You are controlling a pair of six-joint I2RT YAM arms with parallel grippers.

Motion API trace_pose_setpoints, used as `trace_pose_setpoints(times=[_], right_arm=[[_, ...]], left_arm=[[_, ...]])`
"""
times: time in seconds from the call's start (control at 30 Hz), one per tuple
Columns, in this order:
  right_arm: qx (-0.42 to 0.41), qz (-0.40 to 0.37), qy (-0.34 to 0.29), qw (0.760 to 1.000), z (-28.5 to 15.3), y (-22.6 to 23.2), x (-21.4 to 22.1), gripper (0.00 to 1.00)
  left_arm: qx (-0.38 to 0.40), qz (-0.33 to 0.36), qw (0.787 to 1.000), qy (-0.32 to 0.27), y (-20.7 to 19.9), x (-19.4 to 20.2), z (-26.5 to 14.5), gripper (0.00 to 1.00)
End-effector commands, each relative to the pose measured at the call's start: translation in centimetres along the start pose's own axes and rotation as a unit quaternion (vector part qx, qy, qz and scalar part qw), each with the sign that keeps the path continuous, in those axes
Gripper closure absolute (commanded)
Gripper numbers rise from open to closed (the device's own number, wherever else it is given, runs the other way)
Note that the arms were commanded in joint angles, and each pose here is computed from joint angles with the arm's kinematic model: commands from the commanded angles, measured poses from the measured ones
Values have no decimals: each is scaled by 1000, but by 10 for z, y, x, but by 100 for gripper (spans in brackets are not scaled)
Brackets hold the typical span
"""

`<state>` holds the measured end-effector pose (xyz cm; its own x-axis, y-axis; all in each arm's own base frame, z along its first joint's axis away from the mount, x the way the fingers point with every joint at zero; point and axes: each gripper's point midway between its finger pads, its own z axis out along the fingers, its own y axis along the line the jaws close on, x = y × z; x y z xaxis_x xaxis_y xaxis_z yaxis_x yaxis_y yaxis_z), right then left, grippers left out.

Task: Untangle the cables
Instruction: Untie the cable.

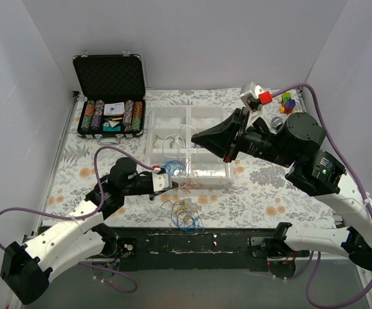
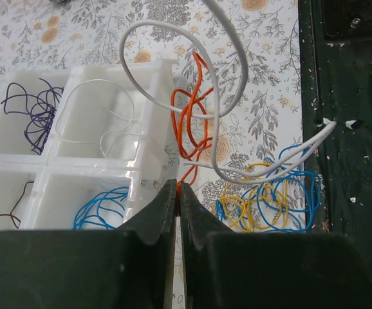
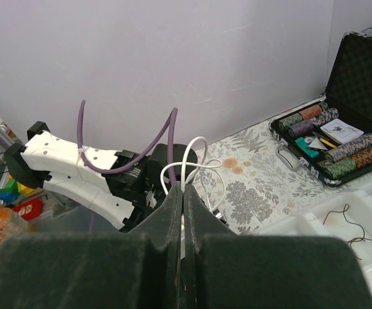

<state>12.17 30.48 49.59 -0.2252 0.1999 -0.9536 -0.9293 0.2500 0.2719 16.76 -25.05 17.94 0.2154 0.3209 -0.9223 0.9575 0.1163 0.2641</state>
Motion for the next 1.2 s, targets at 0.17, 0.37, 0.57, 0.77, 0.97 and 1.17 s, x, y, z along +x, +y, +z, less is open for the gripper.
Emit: trace_pose_setpoints(times=[0.17, 0.37, 0.57, 0.77, 0.97, 1.17], right_arm=[[32, -47, -80, 995, -18, 5, -68, 99], [87, -91, -129, 984, -34, 0, -126, 99], [151, -118, -142, 971, -42, -19, -144, 99], [195, -143, -150, 959, -50, -32, -158, 99], [224, -170, -197, 939, -77, -28, -195, 99], [240, -184, -228, 926, -97, -23, -220, 99]], left_arm=[[-14, 34, 999, 28, 2, 5, -13, 100], [2, 73, 991, 110, -11, 50, -27, 100], [-20, 101, 980, 173, -9, 75, -47, 100], [-63, 106, 971, 206, 1, 84, -63, 100], [-75, 89, 955, 273, 0, 115, -78, 100], [-77, 84, 945, 306, -7, 136, -89, 100]])
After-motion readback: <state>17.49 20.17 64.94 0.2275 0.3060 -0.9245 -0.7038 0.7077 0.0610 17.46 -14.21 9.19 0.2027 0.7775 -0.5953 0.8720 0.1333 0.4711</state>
